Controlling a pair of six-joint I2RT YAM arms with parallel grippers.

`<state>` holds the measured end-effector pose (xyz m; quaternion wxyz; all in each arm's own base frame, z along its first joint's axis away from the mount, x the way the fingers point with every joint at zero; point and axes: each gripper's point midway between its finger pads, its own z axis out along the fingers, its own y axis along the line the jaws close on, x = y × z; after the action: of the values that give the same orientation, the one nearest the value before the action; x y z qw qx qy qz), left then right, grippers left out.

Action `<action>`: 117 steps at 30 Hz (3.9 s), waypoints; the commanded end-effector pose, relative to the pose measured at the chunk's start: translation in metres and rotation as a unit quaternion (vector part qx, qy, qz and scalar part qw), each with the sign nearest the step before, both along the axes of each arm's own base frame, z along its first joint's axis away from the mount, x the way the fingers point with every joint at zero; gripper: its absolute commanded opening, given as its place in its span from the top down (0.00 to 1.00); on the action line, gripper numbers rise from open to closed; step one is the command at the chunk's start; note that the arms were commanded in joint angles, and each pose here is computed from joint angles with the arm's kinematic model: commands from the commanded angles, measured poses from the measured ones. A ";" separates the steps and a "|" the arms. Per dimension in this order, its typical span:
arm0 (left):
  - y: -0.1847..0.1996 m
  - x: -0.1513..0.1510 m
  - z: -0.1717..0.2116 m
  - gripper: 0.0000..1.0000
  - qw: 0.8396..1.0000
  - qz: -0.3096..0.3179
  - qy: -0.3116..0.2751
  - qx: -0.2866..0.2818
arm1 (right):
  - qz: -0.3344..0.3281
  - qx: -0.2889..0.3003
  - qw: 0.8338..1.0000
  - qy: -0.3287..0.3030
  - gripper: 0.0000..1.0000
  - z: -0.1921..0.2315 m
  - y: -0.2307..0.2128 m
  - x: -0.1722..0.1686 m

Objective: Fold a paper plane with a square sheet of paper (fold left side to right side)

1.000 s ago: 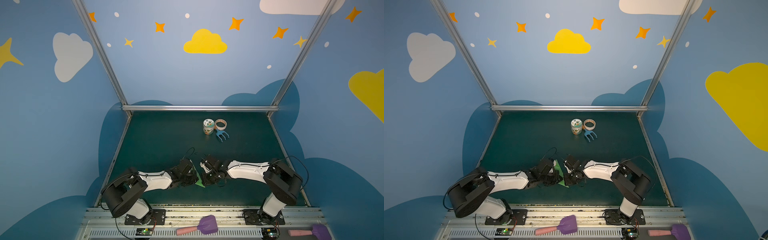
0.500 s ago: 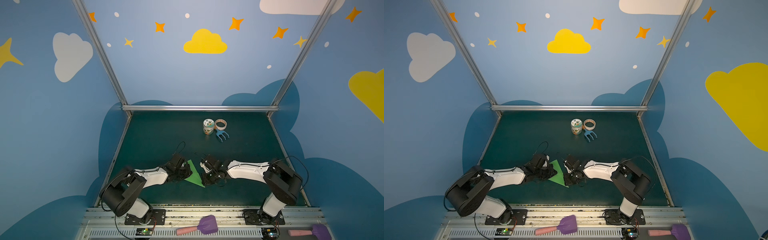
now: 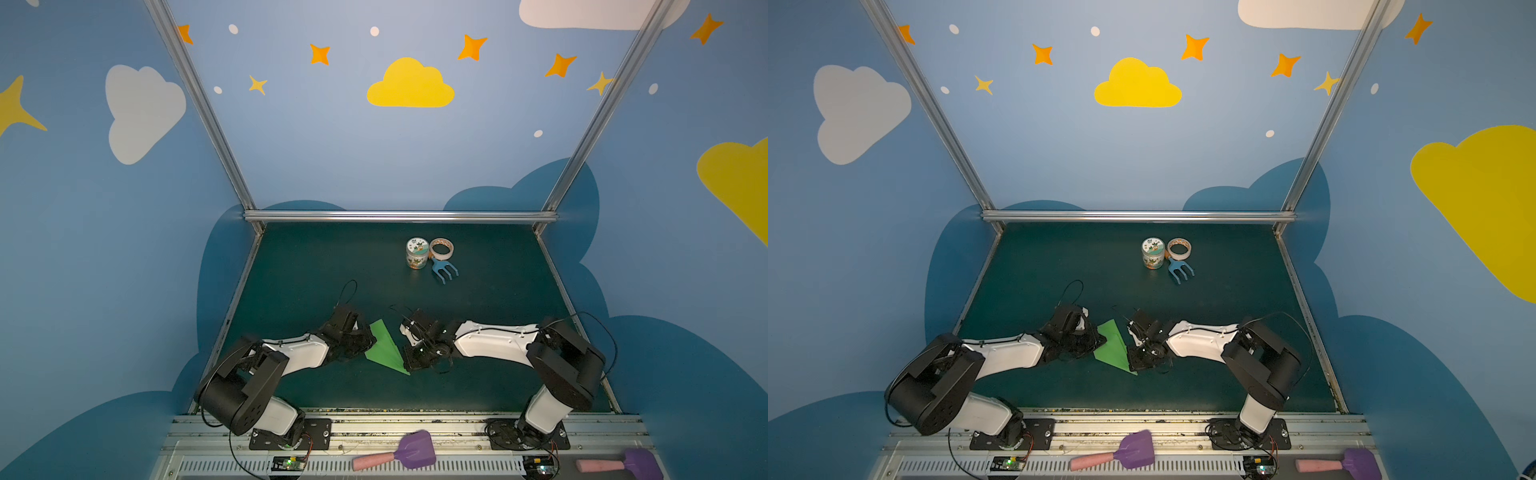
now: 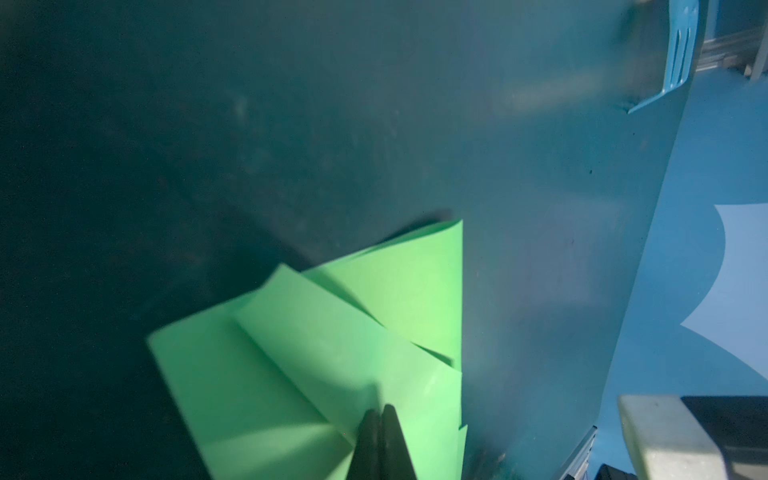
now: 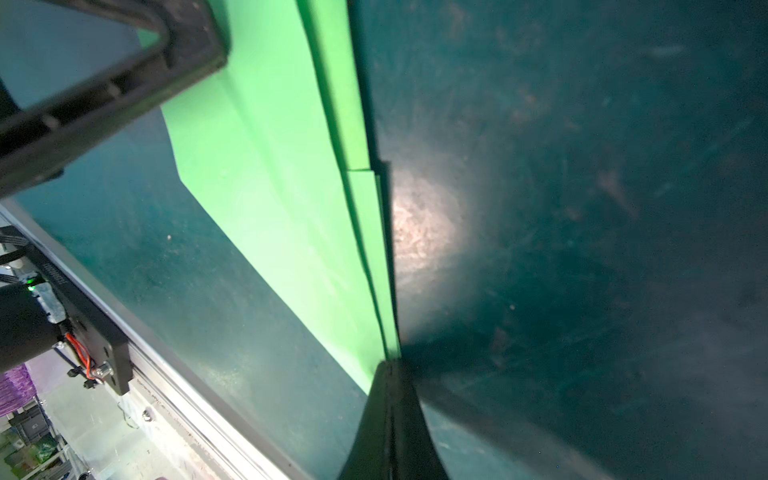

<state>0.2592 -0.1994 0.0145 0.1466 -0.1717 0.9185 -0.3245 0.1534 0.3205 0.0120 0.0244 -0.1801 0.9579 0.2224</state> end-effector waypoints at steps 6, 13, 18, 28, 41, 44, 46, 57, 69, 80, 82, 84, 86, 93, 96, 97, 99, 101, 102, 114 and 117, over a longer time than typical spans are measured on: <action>0.063 -0.025 -0.051 0.96 0.989 0.056 0.077 0.111 | 0.013 -0.087 0.995 0.048 1.00 -0.051 -0.036 -0.028; 0.084 -0.024 -0.056 0.96 0.984 0.093 0.084 0.124 | 0.011 -0.086 0.995 0.047 1.00 -0.050 -0.037 -0.028; 0.094 -0.021 -0.062 0.96 0.981 0.119 0.096 0.119 | 0.009 -0.084 0.995 0.048 1.00 -0.050 -0.036 -0.028; 0.120 -0.023 -0.084 0.96 0.966 0.199 0.132 0.099 | 0.008 -0.083 0.995 0.046 1.00 -0.050 -0.035 -0.026; 0.130 0.008 -0.014 0.96 0.977 0.177 0.045 0.112 | 0.008 -0.080 0.996 0.041 1.00 -0.048 -0.034 -0.025; 0.116 0.012 0.022 0.96 0.985 0.141 -0.006 0.097 | 0.008 -0.079 0.996 0.040 1.00 -0.047 -0.034 -0.025; 0.103 0.010 0.038 0.96 0.988 0.125 -0.029 0.085 | 0.008 -0.080 0.996 0.040 1.00 -0.048 -0.034 -0.025; 0.005 0.005 0.058 0.96 0.998 0.012 -0.064 0.011 | 0.009 -0.078 0.996 0.045 1.00 -0.049 -0.031 -0.025; -0.020 0.010 0.018 0.96 0.998 -0.027 -0.035 0.053 | 0.009 -0.066 0.997 0.046 1.00 -0.038 -0.025 -0.025; 0.004 -0.006 -0.025 0.96 0.995 -0.001 0.004 0.099 | -0.036 0.005 0.998 0.059 0.53 0.008 -0.025 -0.035; 0.007 -0.009 -0.030 0.96 0.995 0.002 0.008 0.103 | -0.049 0.014 0.997 0.062 0.52 0.009 -0.027 -0.036; 0.009 -0.012 -0.034 0.96 0.994 0.001 0.013 0.107 | -0.058 0.023 0.996 0.069 0.51 0.009 -0.027 -0.037; 0.010 -0.013 -0.037 0.96 0.994 0.003 0.016 0.107 | -0.070 0.036 0.993 0.083 0.51 0.007 -0.026 -0.039; 0.011 -0.015 -0.043 0.96 0.994 0.005 0.020 0.105 | -0.111 0.080 0.983 0.126 0.52 -0.008 -0.021 -0.042; 0.011 -0.016 -0.044 0.96 0.994 0.005 0.021 0.105 | -0.124 0.087 0.980 0.131 0.52 -0.011 -0.020 -0.038; 0.011 -0.015 -0.043 0.96 0.994 0.004 0.020 0.104 | -0.129 0.087 0.979 0.132 0.53 -0.013 -0.021 -0.036; 0.010 -0.015 -0.043 0.96 0.994 0.003 0.019 0.104 | -0.138 0.085 0.978 0.130 0.53 -0.016 -0.024 -0.032; 0.010 -0.015 -0.043 0.96 0.994 0.003 0.019 0.104 | -0.145 0.090 0.977 0.128 0.54 -0.017 -0.025 -0.028; 0.010 -0.015 -0.043 0.96 0.995 0.003 0.019 0.103 | -0.148 0.092 0.976 0.129 0.54 -0.018 -0.025 -0.025; 0.012 -0.018 -0.047 0.96 0.994 0.004 0.024 0.107 | -0.154 0.110 0.973 0.132 0.56 -0.021 -0.024 -0.019; 0.014 -0.019 -0.046 0.96 0.994 0.004 0.024 0.110 | -0.160 0.107 0.973 0.129 0.57 -0.023 -0.030 -0.019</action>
<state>0.2731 -0.2190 0.0154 0.1983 -0.1459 0.9200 -0.3051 0.1337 0.3217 0.0263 -0.0561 -0.0283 0.9095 0.4110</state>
